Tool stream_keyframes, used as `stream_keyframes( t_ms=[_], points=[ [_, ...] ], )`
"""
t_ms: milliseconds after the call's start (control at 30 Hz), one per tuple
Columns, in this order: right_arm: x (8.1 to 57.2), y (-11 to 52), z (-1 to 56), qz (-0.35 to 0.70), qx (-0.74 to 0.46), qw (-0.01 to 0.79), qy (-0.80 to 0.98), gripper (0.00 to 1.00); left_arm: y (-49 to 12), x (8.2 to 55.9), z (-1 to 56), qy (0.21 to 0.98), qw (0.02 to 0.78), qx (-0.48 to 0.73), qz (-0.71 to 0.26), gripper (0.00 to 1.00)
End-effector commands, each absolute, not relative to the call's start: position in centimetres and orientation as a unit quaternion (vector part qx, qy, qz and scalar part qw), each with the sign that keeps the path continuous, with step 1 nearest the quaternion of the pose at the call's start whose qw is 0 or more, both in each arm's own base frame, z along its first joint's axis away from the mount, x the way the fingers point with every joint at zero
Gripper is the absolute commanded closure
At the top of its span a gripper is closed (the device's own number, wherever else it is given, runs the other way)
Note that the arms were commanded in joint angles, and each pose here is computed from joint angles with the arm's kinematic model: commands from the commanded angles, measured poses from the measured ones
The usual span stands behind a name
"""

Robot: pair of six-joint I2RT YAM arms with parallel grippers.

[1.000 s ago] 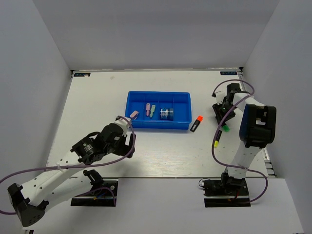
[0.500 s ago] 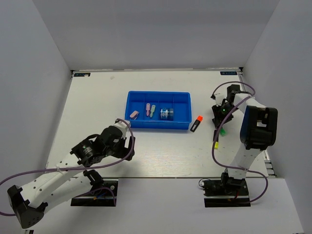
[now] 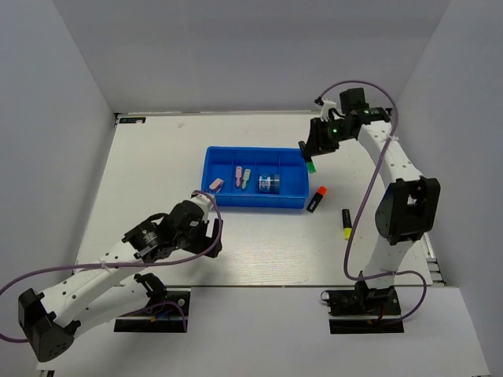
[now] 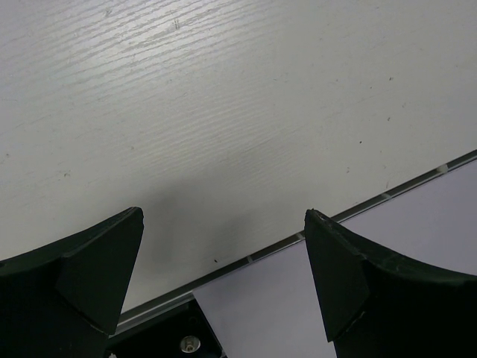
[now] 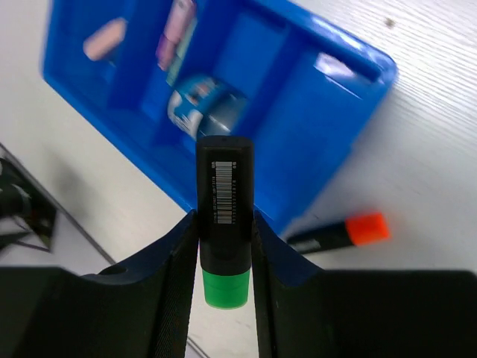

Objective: Sort the stationery into containers
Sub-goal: Place the pen in the storage box, then pick up the pen from the center of the board.

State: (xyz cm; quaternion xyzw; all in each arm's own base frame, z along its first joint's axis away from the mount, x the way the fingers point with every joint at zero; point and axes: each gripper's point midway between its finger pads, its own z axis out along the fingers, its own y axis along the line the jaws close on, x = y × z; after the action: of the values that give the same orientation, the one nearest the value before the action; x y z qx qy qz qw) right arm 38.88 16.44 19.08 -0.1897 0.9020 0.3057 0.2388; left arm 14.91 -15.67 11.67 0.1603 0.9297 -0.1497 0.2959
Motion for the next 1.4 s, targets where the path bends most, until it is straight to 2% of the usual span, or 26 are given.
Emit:
stream_keyframes(
  t_ms=[0, 200, 367, 400, 467, 500, 600, 700, 767, 800, 867, 900, 1000, 1033, 1100, 1167, 1200, 1233, 1300, 1333, 1367],
  points=[
    [40.5, 19.3, 19.4, 0.338, -0.09, 0.205, 0.914, 1.0, -16.8, 15.1, 12.1, 0.925, 0.299, 0.152, -0.176, 0.01],
    [42.1, 20.9, 15.8, 0.244, -0.065, 0.226, 0.941, 1.0, -18.0, 15.5, 12.1, 0.924, 0.295, 0.159, -0.181, 0.02],
    [41.5, 22.0, 14.1, 0.226, -0.087, 0.211, 0.947, 0.99, -19.4, 16.2, 12.9, 0.92, 0.299, 0.177, -0.183, 0.02],
    [41.4, 22.1, 14.0, 0.225, -0.092, 0.209, 0.947, 0.79, -19.8, 16.3, 12.9, 0.919, 0.298, 0.181, -0.183, 0.02],
    [41.0, 22.0, 14.1, 0.228, -0.101, 0.208, 0.946, 0.67, -20.5, 16.5, 13.2, 0.917, 0.298, 0.195, -0.18, 0.03],
    [40.9, 22.0, 14.6, 0.227, -0.108, 0.215, 0.944, 0.57, -20.7, 16.6, 13.2, 0.916, 0.299, 0.197, -0.179, 0.03],
    [40.4, 21.9, 15.4, 0.225, -0.124, 0.227, 0.939, 0.49, -22.0, 17.0, 13.6, 0.911, 0.303, 0.214, -0.18, 0.08],
    [40.3, 21.2, 16.0, 0.219, -0.126, 0.238, 0.938, 0.48, -23.3, 17.2, 13.8, 0.907, 0.302, 0.234, -0.18, 0.13],
    [39.9, 20.8, 16.7, 0.217, -0.132, 0.245, 0.936, 0.48, -24.7, 17.4, 14.5, 0.897, 0.311, 0.25, -0.189, 0.19],
    [40.1, 20.1, 16.8, 0.199, -0.126, 0.253, 0.938, 0.53, -25.4, 17.7, 14.4, 0.896, 0.308, 0.26, -0.186, 0.3],
    [38.8, 18.4, 17.4, 0.171, -0.134, 0.268, 0.939, 0.77, -27.6, 17.9, 16.0, 0.882, 0.321, 0.276, -0.206, 0.45],
    [39.9, 16.4, 17.6, 0.112, -0.129, 0.302, 0.938, 1.0, -29.0, 18.2, 15.7, 0.877, 0.315, 0.301, -0.201, 0.57],
    [38.5, 11.9, 17.7, 0.037, -0.115, 0.346, 0.93, 1.0, -32.9, 19.2, 16.6, 0.86, 0.318, 0.345, -0.2, 0.81],
    [38.2, 10.7, 18.8, 0.024, -0.108, 0.366, 0.924, 1.0, -34.5, 19.4, 18.0, 0.851, 0.328, 0.352, -0.212, 0.92],
    [35.7, 8.8, 16.5, 0.008, -0.108, 0.341, 0.934, 1.0, -37.0, 19.8, 18.2, 0.843, 0.319, 0.371, -0.226, 0.97],
    [34.1, 6.7, 15.4, -0.006, -0.088, 0.326, 0.941, 1.0, -39.5, 20.7, 17.2, 0.84, 0.311, 0.382, -0.227, 0.95],
    [32.7, 6.0, 14.6, -0.009, -0.083, 0.317, 0.945, 1.0, -40.8, 21.2, 18.3, 0.833, 0.32, 0.384, -0.238, 0.88],
    [32.3, 5.2, 14.1, -0.017, -0.075, 0.311, 0.947, 1.0, -42.1, 21.9, 17.3, 0.834, 0.315, 0.389, -0.232, 0.57],
    [31.5, 4.1, 13.9, -0.022, -0.059, 0.309, 0.949, 0.98, -43.9, 22.4, 18.2, 0.825, 0.322, 0.392, -0.249, 0.42],
    [30.3, 3.7, 12.3, -0.022, -0.056, 0.286, 0.956, 0.95, -44.9, 23.0, 16.3, 0.828, 0.313, 0.397, -0.241, 0.32],
    [29.9, 3.4, 12.0, -0.02, -0.052, 0.28, 0.958, 0.91, -45.9, 23.5, 16.8, 0.824, 0.321, 0.396, -0.247, 0.21]
  ],
)
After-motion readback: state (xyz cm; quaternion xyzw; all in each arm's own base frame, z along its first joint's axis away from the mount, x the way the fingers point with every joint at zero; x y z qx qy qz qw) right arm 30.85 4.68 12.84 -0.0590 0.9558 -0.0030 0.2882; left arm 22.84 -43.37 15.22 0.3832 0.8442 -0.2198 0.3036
